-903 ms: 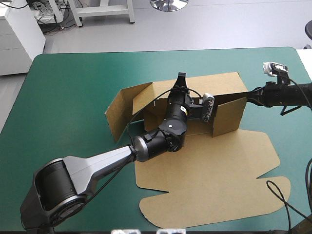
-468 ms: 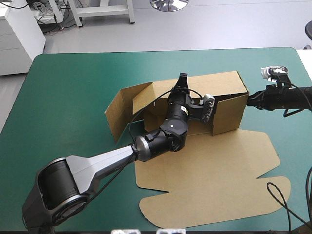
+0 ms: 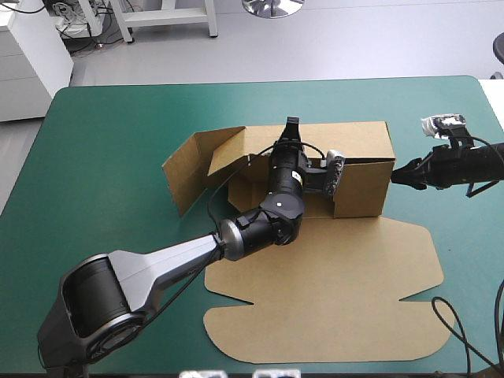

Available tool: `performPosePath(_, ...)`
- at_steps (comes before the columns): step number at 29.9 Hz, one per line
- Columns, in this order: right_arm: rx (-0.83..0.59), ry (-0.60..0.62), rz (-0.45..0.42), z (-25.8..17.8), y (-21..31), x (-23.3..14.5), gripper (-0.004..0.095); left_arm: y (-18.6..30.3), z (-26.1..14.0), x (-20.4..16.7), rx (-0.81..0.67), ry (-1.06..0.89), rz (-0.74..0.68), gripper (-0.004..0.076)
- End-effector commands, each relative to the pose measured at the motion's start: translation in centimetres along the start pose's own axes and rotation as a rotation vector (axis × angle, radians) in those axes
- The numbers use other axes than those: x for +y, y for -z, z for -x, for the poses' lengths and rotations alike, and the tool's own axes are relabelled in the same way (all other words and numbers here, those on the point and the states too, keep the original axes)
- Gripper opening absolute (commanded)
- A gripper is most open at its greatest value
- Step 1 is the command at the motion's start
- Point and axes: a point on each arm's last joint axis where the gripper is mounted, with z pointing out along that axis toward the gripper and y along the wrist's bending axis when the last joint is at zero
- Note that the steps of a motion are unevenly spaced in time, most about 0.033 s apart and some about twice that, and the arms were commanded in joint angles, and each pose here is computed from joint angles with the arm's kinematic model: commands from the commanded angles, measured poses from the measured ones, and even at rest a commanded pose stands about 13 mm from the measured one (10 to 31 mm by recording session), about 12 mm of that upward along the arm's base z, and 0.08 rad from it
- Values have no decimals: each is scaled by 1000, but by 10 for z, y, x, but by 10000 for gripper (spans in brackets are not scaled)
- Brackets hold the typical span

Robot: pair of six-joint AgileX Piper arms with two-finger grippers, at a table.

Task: Fold the box

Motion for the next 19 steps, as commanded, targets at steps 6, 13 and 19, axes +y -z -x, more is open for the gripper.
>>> performPosePath(6, -21, 0, 94, 6, 15, 23, 466, 12, -4, 19, -22, 34, 45, -10)
performPosePath(13, 29, 28, 25, 1, 25, 27, 464, 12, -4, 19, -22, 35, 44, -10)
performPosePath(19, 9, 9, 34, 3, 27, 30, 462, 12, -3, 19, -25, 35, 44, -10)
